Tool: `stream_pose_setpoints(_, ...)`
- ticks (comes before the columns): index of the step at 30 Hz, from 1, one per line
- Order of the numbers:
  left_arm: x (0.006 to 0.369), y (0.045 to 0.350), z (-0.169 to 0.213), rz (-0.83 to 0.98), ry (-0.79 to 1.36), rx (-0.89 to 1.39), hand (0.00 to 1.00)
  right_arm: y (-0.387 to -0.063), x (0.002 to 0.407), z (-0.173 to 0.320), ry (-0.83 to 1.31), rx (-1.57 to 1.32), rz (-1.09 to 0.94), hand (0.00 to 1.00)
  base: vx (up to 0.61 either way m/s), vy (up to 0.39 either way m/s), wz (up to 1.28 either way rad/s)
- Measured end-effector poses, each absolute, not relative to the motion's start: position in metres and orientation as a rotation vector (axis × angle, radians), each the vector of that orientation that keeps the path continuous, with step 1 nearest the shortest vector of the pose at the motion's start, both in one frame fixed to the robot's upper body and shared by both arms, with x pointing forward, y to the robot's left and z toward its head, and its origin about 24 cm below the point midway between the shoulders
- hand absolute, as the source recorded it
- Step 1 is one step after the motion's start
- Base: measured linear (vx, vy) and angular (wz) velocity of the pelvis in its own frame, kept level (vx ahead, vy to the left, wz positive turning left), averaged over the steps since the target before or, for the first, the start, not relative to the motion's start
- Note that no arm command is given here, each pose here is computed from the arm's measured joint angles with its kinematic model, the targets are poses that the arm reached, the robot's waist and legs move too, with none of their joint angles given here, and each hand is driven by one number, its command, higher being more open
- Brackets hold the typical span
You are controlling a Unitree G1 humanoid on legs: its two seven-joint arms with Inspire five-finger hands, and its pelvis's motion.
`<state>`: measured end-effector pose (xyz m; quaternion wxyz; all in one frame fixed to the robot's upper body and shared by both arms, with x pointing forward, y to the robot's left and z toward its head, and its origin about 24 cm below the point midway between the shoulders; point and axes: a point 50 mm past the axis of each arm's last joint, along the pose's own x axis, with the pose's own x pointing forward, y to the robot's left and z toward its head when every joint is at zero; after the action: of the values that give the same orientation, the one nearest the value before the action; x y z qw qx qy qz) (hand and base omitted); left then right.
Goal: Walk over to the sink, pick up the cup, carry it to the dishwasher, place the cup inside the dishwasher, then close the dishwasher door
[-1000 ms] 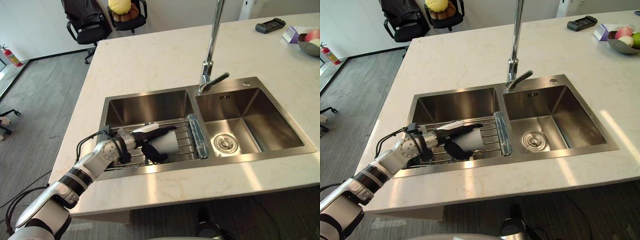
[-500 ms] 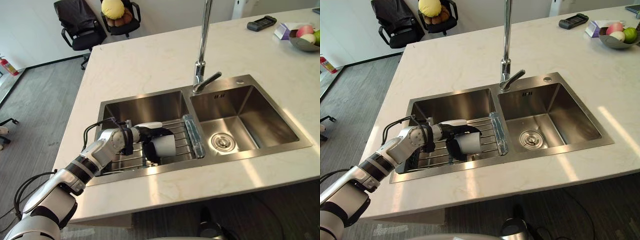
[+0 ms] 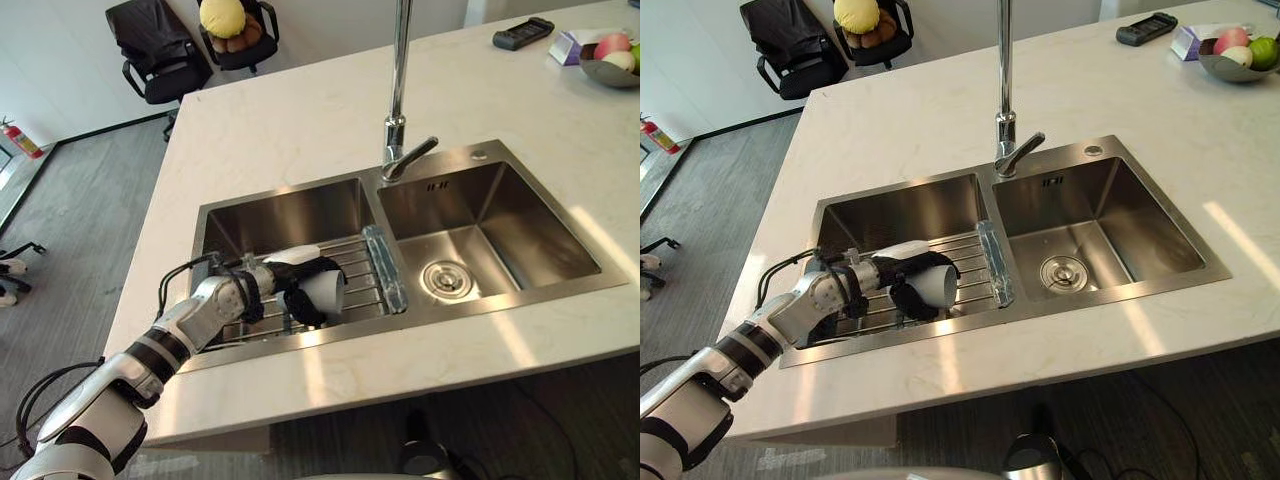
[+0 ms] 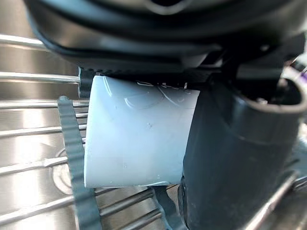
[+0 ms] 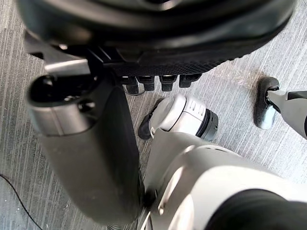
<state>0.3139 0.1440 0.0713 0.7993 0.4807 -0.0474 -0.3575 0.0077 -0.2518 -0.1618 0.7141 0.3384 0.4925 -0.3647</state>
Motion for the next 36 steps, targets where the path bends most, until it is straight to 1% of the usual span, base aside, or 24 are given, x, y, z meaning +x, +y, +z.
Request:
stream_pose_setpoints(3, 0.306, 0.153, 0.073, -0.629, -0.161, 0.884, 0.0, -0.253, 0.011, -0.161, 1.072, 0.76, -0.793, 1.0, -0.01, -0.022, 0.2)
stream_pose_setpoints(6, 0.291, 0.152, 0.076, -0.49, -0.225, 0.718, 0.0, -0.251, 0.008, -0.162, 1.062, 0.79, -0.812, 1.0, 0.02, -0.018, 0.39)
stream_pose_setpoints(9, 0.277, 0.145, 0.096, -0.357, -0.337, 0.516, 0.0, -0.252, 0.006, -0.162, 1.065, 0.786, -0.828, 1.0, 0.01, -0.006, 0.39)
stream_pose_setpoints(10, 0.273, 0.143, 0.112, -0.289, -0.406, 0.409, 0.0, -0.253, 0.009, -0.162, 1.062, 0.786, -0.835, 1.0, -0.01, 0.006, 0.4)
stream_pose_setpoints(11, 0.267, 0.148, 0.132, -0.206, -0.488, 0.301, 0.0, -0.252, 0.016, -0.162, 1.06, 0.784, -0.834, 1.0, -0.02, 0.007, 0.29)
stream_pose_setpoints(12, 0.266, 0.15, 0.136, -0.191, -0.501, 0.285, 0.0, -0.251, 0.018, -0.162, 1.059, 0.785, -0.833, 1.0, -0.04, -0.006, 0.24)
stream_pose_setpoints(14, 0.262, 0.174, 0.158, -0.081, -0.585, 0.165, 0.0, -0.245, 0.032, -0.163, 1.055, 0.793, -0.807, 1.0, -0.08, -0.02, 0.24)
stream_pose_setpoints(15, 0.261, 0.178, 0.159, -0.07, -0.59, 0.155, 0.0, -0.244, 0.034, -0.163, 1.055, 0.79, -0.801, 1.0, -0.09, -0.026, 0.23)
stream_pose_setpoints(16, 0.257, 0.189, 0.162, -0.032, -0.6, 0.105, 0.0, -0.244, 0.034, -0.163, 1.074, 0.765, -0.791, 1.0, -0.07, -0.023, 0.18)
stream_pose_setpoints(17, 0.253, 0.198, 0.162, -0.001, -0.612, 0.055, 0.0, -0.244, 0.033, -0.163, 1.081, 0.758, -0.785, 1.0, -0.09, -0.028, 0.16)
stream_pose_setpoints(18, 0.252, 0.199, 0.162, 0.003, -0.612, 0.05, 0.0, -0.245, 0.033, -0.163, 1.081, 0.757, -0.784, 1.0, -0.11, -0.023, 0.11)
stream_pose_setpoints(20, 0.244, 0.22, 0.155, 0.071, -0.589, -0.052, 0.0, -0.243, 0.022, -0.164, 1.131, 0.728, -0.765, 1.0, -0.09, -0.008, 0.08)
stream_pose_setpoints(23, 0.236, 0.239, 0.15, 0.16, -0.573, -0.081, 0.0, -0.236, 0.012, -0.166, 1.175, 0.726, -0.737, 1.0, -0.05, 0.001, 0.09)
stream_pose_setpoints(25, 0.225, 0.261, 0.144, 0.275, -0.57, -0.115, 0.0, -0.233, 0.007, -0.167, 1.192, 0.72, -0.716, 1.0, -0.02, -0.003, 0.28)
stream_pose_setpoints(28, 0.21, 0.283, 0.135, 0.427, -0.552, -0.167, 0.0, -0.236, 0.004, -0.167, 1.202, 0.699, -0.716, 1.0, 0.02, 0.003, 0.18)
stream_pose_setpoints(29, 0.202, 0.294, 0.129, 0.526, -0.543, -0.182, 0.0, -0.237, 0.005, -0.167, 1.21, 0.683, -0.706, 1.0, 0.03, 0.008, 0.32)
stream_pose_setpoints(31, 0.193, 0.305, 0.121, 0.619, -0.525, -0.191, 0.0, -0.236, 0.006, -0.167, 1.223, 0.678, -0.697, 1.0, 0.03, 0.004, 0.4)
stream_pose_setpoints(32, 0.18, 0.314, 0.113, 0.7, -0.502, -0.192, 0.0, -0.235, 0.006, -0.167, 1.231, 0.678, -0.689, 1.0, 0.03, -0.004, 0.42)
stream_pose_setpoints(36, 0.159, 0.325, 0.102, 0.779, -0.449, -0.147, 0.0, -0.242, 0.001, -0.166, 1.29, 0.623, -0.666, 1.0, 0.01, -0.003, 0.46)
